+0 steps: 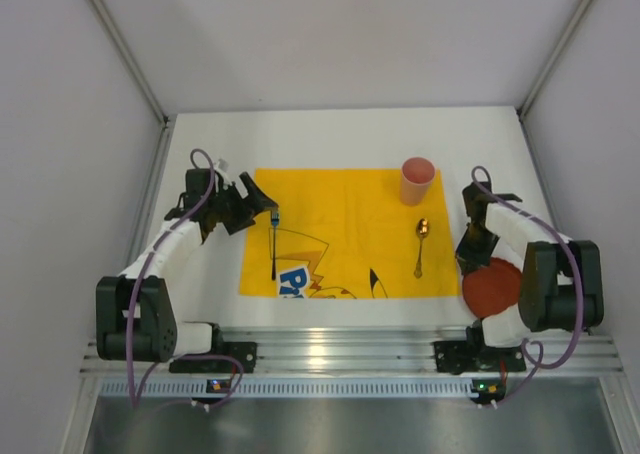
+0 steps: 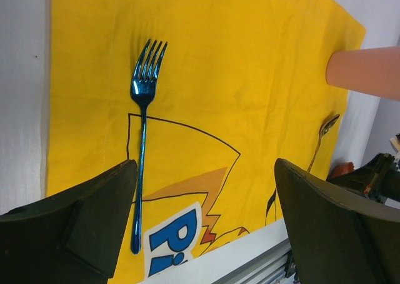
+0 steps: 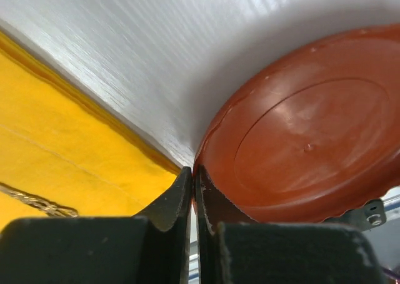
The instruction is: Set the dinner table for one person
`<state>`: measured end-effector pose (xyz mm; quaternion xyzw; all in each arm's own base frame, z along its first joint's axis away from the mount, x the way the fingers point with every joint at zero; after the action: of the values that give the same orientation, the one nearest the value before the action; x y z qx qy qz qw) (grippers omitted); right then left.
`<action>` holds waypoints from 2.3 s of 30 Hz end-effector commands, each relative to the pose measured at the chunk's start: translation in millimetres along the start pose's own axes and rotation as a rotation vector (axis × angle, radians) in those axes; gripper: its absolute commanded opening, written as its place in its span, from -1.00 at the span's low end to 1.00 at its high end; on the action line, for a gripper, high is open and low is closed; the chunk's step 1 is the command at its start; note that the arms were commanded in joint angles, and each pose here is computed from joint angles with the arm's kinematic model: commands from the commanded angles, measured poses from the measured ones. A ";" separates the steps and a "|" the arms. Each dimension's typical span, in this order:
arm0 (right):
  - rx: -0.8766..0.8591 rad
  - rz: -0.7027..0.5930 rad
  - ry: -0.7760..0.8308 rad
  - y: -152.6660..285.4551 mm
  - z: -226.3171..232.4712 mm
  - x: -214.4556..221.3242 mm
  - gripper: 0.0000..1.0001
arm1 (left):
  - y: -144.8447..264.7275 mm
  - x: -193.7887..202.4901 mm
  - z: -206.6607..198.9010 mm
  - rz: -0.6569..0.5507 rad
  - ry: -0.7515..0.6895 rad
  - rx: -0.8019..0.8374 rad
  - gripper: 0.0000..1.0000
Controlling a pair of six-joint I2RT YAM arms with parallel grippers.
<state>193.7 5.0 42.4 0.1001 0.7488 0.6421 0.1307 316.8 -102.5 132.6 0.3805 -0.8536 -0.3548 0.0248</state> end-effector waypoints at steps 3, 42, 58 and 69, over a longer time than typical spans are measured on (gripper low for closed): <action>0.058 -0.292 -0.047 81.1 -18.4 -75.9 -1.00 | 3.8 -19.4 -25.7 -0.049 -0.053 0.070 0.91; -0.438 -0.478 0.989 142.9 350.7 17.8 -1.00 | 165.6 -7.0 -15.4 -0.444 -0.061 -0.181 0.97; -0.486 -0.383 1.041 107.5 385.4 28.3 0.42 | 187.2 18.9 -16.1 -0.420 -0.008 -0.132 0.97; -0.722 -0.802 1.073 282.7 304.0 39.3 1.00 | 155.4 -9.8 -33.2 -0.414 -0.065 -0.090 0.97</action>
<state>273.8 356.4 169.9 -0.4525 0.5243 0.7166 -0.0833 209.8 -40.4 248.9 0.5349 -0.7332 -0.4190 -0.0279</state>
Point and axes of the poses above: each gripper's point midway between its finger pads, its own y axis back along the fingers, its own z axis along the line the jaws close on, x = y × z, the point moved 2 cm from there along y, back along the fingers, and after that the axes turned 14 degrees about y, right-handed, at the moved point
